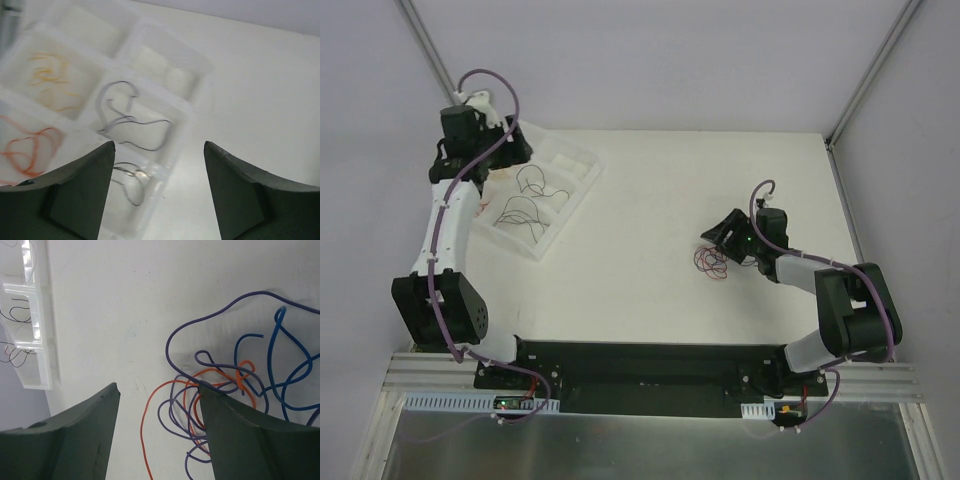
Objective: Untangle the cables
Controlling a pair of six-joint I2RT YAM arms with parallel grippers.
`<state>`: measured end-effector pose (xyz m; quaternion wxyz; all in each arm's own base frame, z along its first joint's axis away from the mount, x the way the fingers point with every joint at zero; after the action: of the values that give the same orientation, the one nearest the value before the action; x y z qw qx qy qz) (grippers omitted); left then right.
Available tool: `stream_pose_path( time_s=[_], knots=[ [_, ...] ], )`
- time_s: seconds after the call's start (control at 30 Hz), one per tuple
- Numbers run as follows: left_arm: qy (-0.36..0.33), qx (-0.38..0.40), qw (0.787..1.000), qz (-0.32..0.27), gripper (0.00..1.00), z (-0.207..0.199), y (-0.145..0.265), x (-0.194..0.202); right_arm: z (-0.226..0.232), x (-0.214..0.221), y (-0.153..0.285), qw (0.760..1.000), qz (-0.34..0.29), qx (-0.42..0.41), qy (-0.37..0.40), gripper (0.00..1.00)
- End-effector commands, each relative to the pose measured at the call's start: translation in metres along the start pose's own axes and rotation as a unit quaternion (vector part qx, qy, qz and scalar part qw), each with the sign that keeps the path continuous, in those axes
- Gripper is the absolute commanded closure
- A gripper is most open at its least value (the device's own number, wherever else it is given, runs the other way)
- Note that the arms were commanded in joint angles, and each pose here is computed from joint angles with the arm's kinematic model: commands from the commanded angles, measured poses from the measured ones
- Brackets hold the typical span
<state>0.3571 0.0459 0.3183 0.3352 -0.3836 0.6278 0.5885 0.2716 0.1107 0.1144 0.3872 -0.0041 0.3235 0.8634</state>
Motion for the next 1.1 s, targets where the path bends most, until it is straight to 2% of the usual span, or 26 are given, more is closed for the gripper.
stream_pose_path(
  time_s=[0.0,0.1,0.17,0.23,0.3,0.47,0.5,0.6,0.67,0.83,1.07],
  knots=[
    [-0.012,0.234,0.972,0.033,0.32,-0.086,0.008,0.021,0.006,-0.002,-0.003,1.0,0.001,0.006,0.008,0.34],
    [-0.008,0.342,0.936,0.087,0.38,-0.137,0.007,0.055,0.013,0.003,-0.006,0.999,0.022,0.017,0.026,0.37],
    [-0.01,0.421,0.897,0.137,0.39,-0.178,0.006,0.086,0.024,0.007,-0.01,0.998,0.047,0.003,0.05,0.37],
    [-0.022,0.458,0.871,0.177,0.39,-0.209,0.008,0.117,0.029,0.015,-0.014,0.993,0.1,-0.001,0.061,0.4],
    [-0.028,0.498,0.845,0.193,0.38,-0.237,0.012,0.147,0.031,0.021,-0.008,0.992,0.107,-0.018,0.068,0.4],
    [0.012,0.555,0.798,0.234,0.28,-0.288,0.016,0.189,0.025,0.017,0.021,0.995,0.058,0.011,0.081,0.36],
    [0.023,0.569,0.79,0.229,0.19,-0.298,0.016,0.19,0.021,0.016,0.027,0.995,0.048,0.026,0.08,0.35],
    [0.065,0.572,0.779,0.249,0.17,-0.315,0.012,0.196,0.012,0.013,0.041,0.995,0.025,0.051,0.078,0.31],
    [0.094,0.556,0.782,0.266,0.19,-0.323,0.005,0.2,0.008,0.013,0.047,0.995,0.018,0.059,0.074,0.3],
    [0.179,0.513,0.77,0.334,0.43,-0.341,-0.015,0.217,-0.006,0.019,0.055,0.997,-0.006,0.067,0.045,0.29],
    [0.243,0.422,0.787,0.379,0.39,-0.348,-0.021,0.238,-0.018,0.025,0.059,0.997,-0.051,0.049,0.03,0.29]
  ],
)
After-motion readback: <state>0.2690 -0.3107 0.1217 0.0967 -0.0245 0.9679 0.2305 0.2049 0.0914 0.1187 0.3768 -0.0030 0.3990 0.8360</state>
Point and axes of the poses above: each gripper's point midway between its finger pads, its own y axis back along the fingers, its own z axis along the line the jaws close on, x = y × z, the point moved 10 cm from there along y, back along the fingers, and after that the axes turned 10 degrees about -y, right-handed, at the moved point
